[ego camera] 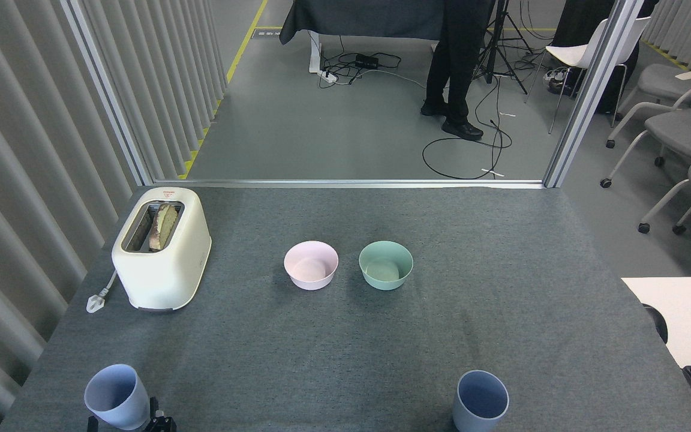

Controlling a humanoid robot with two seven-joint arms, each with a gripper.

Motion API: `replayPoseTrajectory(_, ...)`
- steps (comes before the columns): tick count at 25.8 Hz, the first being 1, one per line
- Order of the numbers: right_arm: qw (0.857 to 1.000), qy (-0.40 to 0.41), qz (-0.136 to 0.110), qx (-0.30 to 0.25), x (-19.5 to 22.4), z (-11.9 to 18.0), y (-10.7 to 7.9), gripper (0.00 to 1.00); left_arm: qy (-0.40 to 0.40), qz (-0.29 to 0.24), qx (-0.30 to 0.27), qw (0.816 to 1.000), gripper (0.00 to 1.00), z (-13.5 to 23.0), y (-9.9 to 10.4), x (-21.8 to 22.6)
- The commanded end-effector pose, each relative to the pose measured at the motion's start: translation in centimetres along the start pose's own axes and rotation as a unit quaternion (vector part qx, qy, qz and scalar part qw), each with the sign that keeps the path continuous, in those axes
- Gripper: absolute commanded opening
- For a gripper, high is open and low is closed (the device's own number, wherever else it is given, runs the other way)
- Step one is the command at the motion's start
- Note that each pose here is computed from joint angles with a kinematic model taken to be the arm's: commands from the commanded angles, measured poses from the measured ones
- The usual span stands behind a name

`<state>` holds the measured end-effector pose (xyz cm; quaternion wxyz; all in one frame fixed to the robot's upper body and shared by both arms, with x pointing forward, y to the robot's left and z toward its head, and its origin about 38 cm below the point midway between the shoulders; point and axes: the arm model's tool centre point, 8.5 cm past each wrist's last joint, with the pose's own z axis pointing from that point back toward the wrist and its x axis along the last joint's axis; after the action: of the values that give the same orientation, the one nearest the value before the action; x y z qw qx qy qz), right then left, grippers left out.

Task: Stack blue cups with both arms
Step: 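Grasp the blue cup nearest the left gripper and lift it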

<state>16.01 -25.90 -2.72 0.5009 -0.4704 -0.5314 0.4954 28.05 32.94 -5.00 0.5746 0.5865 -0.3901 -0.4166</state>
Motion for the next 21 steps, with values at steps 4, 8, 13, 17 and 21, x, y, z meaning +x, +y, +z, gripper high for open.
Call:
replayPoseTrajectory(4,1.0,0.0,0.0,0.003,0.4,0.1,0.2,1.0,0.003,0.0,0.001,1.0,1.0,-1.2,0.0,0.2)
replayPoseTrajectory(8,1.0,0.001,0.0,0.003,0.4,0.1,0.2,1.0,0.0,-0.003,0.002,1.0,1.0,-2.2,0.0,0.0)
replayPoseTrajectory(13,1.0,0.001,0.0,0.003,0.4,0.1,0.2,1.0,-0.03,0.007,0.004,1.0,0.62,-2.6,0.2,0.4)
replayPoseTrajectory(17,1.0,0.001,-0.001,0.003,0.5,0.1,0.2,1.0,-0.044,0.001,0.008,0.999,0.4,-2.5,0.4,0.0)
replayPoseTrajectory(21,1.0,-0.003,0.0,0.002,0.7,-0.1,0.2,1.0,-0.085,0.011,0.039,0.996,0.4,-1.6,2.4,1.9)
